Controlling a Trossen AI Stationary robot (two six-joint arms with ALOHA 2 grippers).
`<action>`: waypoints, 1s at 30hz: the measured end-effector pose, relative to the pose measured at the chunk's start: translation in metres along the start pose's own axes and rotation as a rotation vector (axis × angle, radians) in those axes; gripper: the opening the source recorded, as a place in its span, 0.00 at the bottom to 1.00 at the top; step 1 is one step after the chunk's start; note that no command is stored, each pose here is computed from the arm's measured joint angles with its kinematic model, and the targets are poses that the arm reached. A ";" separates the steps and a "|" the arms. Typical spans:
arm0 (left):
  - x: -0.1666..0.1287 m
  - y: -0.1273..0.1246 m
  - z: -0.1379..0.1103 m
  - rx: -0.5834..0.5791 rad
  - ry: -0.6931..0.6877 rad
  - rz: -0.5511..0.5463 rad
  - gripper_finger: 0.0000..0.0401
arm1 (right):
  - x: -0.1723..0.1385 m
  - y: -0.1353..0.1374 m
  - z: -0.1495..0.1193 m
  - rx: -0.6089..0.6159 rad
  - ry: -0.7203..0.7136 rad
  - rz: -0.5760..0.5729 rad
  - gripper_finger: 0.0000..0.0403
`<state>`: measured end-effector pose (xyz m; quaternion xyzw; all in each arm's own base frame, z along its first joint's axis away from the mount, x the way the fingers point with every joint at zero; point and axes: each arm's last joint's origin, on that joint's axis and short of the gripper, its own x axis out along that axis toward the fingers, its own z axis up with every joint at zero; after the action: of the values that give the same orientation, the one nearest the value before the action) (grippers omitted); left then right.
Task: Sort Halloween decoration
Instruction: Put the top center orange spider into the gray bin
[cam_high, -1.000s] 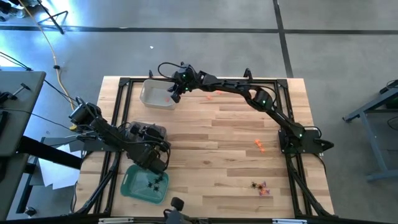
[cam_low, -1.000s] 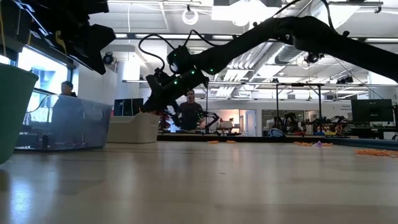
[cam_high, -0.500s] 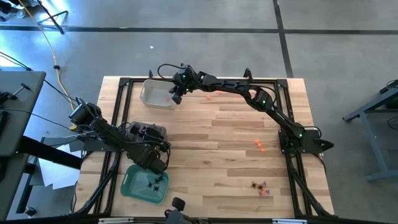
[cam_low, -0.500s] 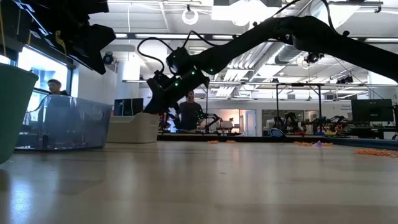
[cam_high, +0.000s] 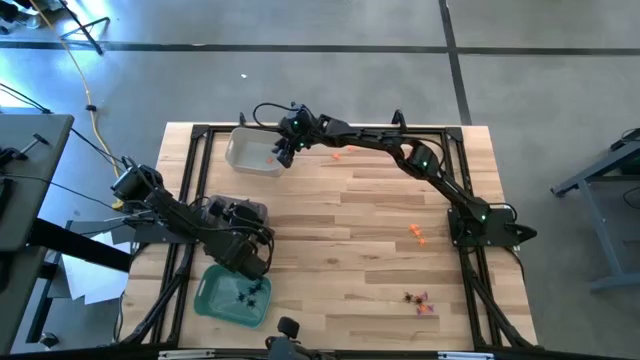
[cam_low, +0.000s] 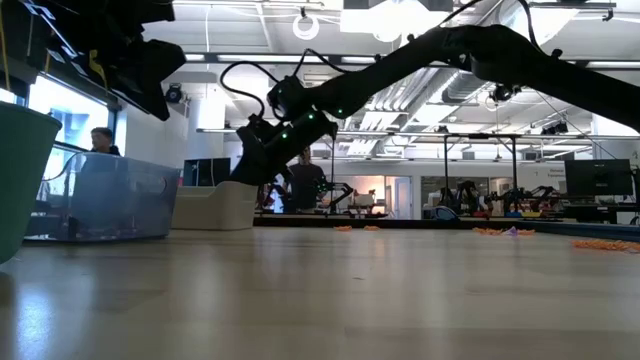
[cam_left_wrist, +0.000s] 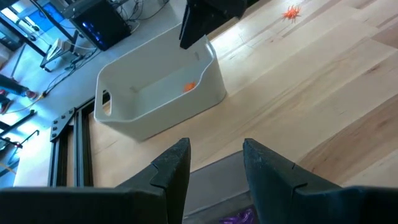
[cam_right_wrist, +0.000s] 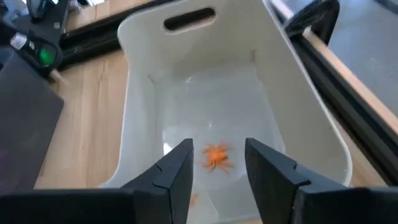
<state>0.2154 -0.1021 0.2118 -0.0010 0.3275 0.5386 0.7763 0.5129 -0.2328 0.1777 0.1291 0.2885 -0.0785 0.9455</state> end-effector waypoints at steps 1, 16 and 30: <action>0.000 0.000 0.000 0.000 0.005 0.000 0.34 | -0.004 0.000 0.003 -0.011 0.012 -0.002 0.34; 0.000 -0.001 -0.001 0.006 0.012 -0.003 0.34 | -0.087 0.000 0.000 -0.168 0.612 -0.126 0.24; 0.001 -0.001 0.003 -0.014 -0.094 -0.014 0.34 | -0.103 -0.030 -0.011 -0.216 0.735 -0.099 0.21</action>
<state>0.2184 -0.1005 0.2134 0.0168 0.2870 0.5350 0.7944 0.4155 -0.2504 0.2211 0.0343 0.6207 -0.0416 0.7822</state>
